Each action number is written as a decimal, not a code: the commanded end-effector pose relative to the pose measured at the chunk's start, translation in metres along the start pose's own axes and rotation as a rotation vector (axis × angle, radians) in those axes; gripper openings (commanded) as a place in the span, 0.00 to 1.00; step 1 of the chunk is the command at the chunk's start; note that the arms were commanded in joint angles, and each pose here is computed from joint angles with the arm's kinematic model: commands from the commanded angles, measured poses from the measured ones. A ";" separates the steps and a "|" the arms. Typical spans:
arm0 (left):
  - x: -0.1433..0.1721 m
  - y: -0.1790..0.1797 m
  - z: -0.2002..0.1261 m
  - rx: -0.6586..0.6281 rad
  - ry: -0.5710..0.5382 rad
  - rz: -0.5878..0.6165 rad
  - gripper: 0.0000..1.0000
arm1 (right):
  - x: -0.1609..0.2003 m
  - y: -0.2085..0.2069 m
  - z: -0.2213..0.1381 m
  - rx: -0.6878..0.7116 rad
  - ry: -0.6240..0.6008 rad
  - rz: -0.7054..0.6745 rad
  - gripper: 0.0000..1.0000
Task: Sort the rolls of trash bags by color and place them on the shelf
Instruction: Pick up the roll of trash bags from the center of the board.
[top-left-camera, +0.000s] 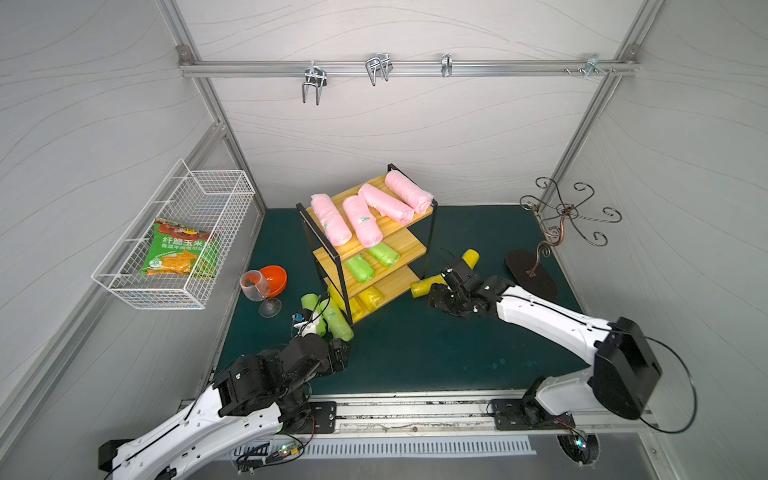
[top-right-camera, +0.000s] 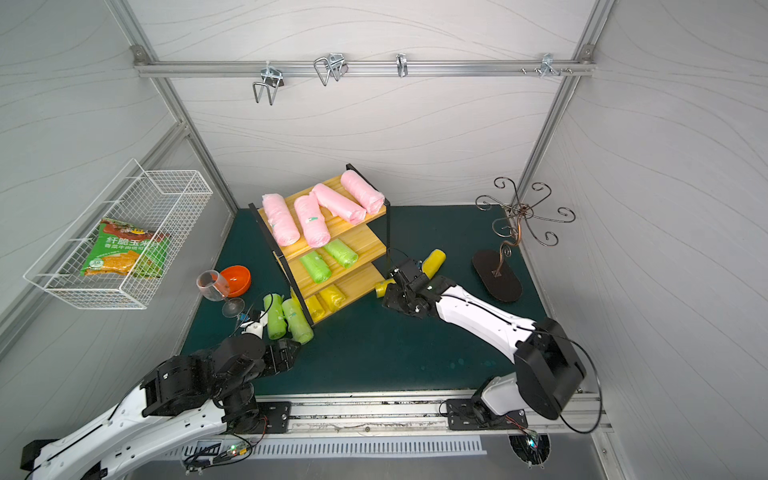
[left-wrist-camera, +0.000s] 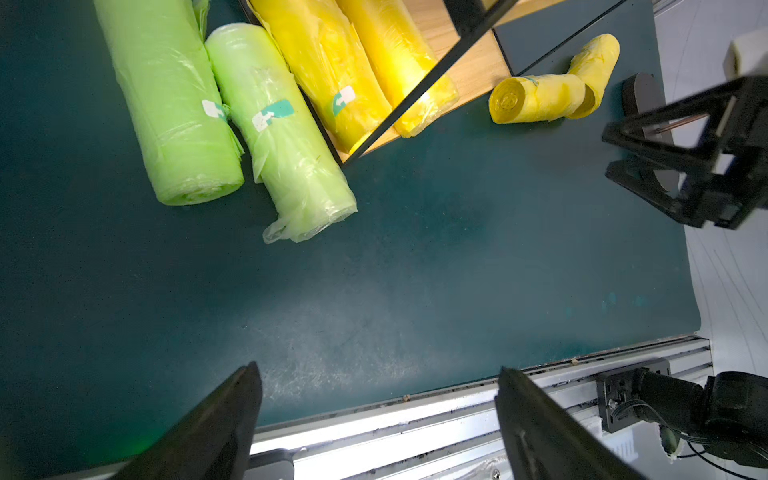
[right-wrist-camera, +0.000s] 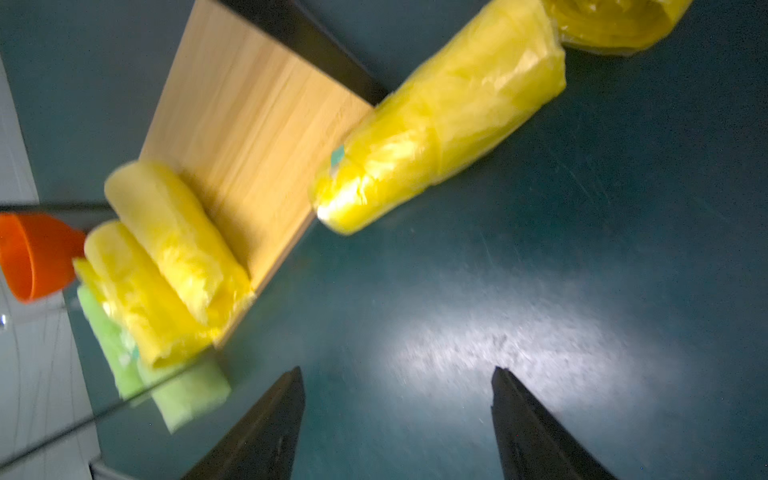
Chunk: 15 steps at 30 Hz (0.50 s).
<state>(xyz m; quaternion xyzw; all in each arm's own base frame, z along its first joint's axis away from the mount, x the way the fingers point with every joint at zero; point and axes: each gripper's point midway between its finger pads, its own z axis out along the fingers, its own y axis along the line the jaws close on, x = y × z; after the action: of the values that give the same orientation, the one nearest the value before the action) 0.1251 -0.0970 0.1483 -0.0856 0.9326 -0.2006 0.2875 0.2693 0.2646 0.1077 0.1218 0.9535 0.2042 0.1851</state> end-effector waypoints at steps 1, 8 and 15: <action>-0.016 -0.007 -0.012 0.025 -0.055 0.010 0.94 | -0.020 0.015 0.018 -0.018 -0.119 0.221 0.76; -0.017 -0.005 -0.016 0.034 -0.066 0.006 0.94 | -0.027 0.021 0.035 0.122 -0.183 0.338 0.77; -0.015 -0.007 -0.013 0.046 -0.064 0.014 0.95 | -0.029 0.006 0.045 0.205 -0.251 0.470 0.76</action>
<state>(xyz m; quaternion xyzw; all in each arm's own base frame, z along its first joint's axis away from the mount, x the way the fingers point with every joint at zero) 0.1263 -0.0933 0.1553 -0.0808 0.9277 -0.2033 0.3025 0.3181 0.2947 0.0956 0.3311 0.8985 0.1727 0.2306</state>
